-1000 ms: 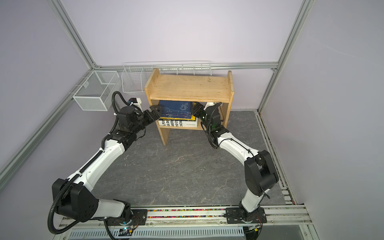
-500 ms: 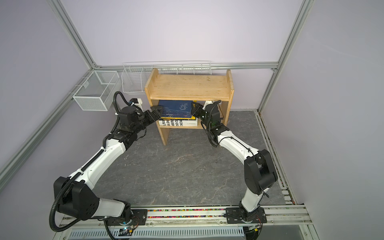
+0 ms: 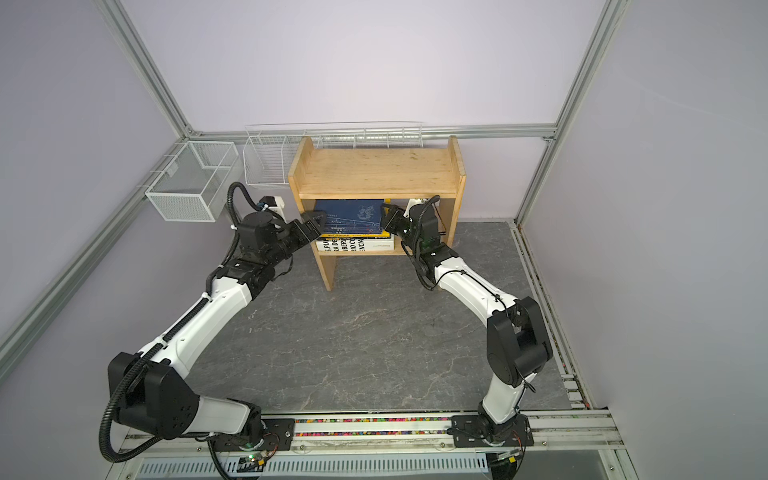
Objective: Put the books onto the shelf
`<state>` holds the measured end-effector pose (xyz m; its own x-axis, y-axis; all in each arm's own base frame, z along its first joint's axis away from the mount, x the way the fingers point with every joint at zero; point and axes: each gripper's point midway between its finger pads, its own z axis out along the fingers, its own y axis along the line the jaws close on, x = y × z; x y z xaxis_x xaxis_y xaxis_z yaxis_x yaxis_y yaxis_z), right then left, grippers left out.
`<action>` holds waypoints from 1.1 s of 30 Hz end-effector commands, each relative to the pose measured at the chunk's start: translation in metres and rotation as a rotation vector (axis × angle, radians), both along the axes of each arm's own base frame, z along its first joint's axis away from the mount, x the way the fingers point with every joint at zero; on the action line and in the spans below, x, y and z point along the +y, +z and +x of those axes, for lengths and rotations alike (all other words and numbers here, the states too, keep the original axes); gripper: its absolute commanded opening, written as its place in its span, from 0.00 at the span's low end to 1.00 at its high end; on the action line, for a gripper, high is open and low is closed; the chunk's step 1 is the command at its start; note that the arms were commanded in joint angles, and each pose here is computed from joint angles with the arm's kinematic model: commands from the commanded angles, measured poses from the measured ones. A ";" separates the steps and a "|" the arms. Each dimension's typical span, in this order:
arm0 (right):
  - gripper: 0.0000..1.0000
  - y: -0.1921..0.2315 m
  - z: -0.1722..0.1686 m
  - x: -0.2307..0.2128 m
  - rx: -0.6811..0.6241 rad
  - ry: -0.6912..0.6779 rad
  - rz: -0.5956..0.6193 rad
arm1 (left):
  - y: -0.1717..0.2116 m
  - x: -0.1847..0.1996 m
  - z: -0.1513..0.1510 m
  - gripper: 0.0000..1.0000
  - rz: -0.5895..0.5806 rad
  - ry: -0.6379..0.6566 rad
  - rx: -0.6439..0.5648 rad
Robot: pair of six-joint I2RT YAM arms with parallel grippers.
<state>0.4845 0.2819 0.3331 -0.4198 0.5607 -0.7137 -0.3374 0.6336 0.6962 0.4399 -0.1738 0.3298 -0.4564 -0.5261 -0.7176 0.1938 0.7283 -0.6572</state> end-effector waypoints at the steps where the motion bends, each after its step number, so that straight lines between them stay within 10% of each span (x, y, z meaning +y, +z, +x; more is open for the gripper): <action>1: 0.35 0.080 -0.016 0.010 -0.269 0.052 0.017 | 0.014 0.006 0.016 0.97 -0.013 0.058 -0.014; 33: 0.36 0.065 0.000 -0.001 -0.227 -0.003 0.059 | -0.030 0.037 -0.007 0.79 0.096 0.223 0.151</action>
<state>0.4872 0.2834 0.3332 -0.4088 0.5644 -0.7172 -0.3470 0.6307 0.6941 0.4385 -0.1641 0.3202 -0.4477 -0.5391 -0.7134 0.0453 0.7831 -0.6202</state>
